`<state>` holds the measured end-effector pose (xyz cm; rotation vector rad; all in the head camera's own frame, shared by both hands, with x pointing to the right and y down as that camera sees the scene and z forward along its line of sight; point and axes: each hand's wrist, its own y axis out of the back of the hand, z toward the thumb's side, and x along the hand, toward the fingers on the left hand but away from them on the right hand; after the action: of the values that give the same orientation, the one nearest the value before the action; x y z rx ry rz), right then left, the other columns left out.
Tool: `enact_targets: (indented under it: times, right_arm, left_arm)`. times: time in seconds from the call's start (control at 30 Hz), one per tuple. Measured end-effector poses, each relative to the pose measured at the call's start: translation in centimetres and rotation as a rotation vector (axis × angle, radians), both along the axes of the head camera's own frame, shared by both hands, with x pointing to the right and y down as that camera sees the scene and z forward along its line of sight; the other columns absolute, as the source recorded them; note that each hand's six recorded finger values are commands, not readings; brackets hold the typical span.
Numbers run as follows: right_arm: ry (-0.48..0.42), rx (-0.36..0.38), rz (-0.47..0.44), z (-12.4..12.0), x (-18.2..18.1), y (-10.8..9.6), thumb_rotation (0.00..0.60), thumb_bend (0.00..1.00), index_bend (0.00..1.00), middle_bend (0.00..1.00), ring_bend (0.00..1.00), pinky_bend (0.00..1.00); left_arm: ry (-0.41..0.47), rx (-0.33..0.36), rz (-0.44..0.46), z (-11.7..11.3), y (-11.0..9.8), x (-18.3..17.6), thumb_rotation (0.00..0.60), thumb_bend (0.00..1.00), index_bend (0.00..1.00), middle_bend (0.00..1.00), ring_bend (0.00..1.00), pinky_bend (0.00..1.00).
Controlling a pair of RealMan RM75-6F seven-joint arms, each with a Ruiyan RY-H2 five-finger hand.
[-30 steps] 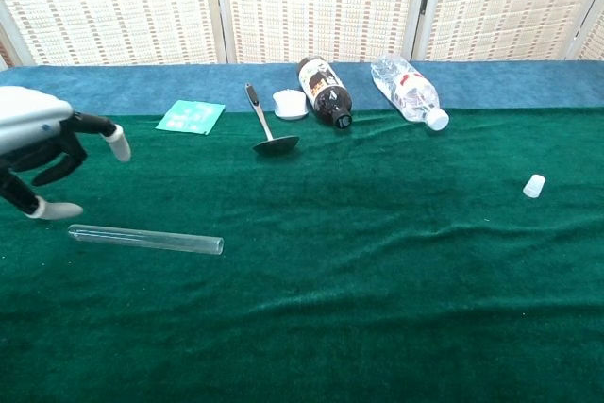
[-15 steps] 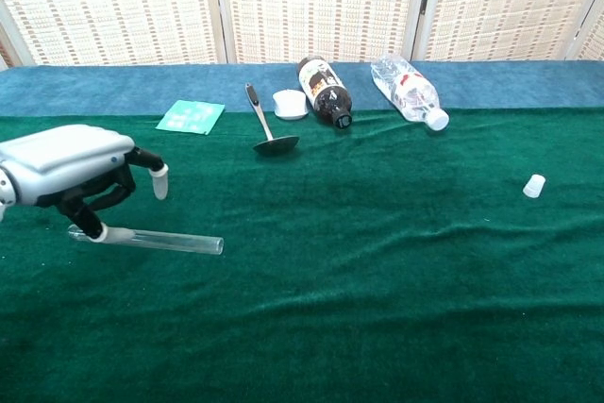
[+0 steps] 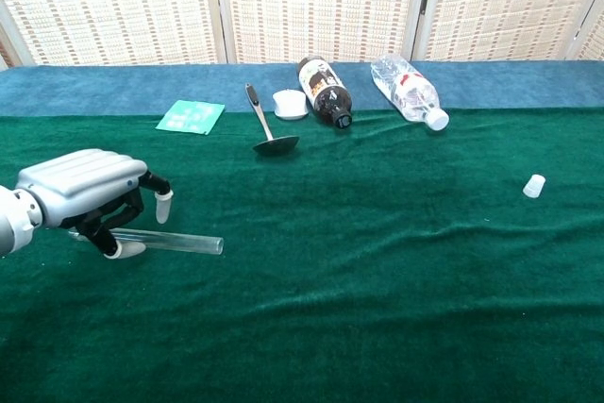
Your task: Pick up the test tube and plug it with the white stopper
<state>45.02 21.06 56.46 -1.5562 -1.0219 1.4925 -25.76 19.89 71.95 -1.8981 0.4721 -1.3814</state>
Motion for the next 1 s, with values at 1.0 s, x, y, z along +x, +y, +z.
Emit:
enact_targets:
  times: [1.0]
  right_arm:
    - [0.004, -0.005, -0.002, 0.2, -0.2, -0.1, 0.6, 0.41, 0.0, 0.02, 0.1, 0.0]
  left_arm:
    - [-0.032, -0.032, -0.049, 1.1, 0.2, -1.8, 0.6, 0.39, 0.53, 0.91, 0.89, 0.81]
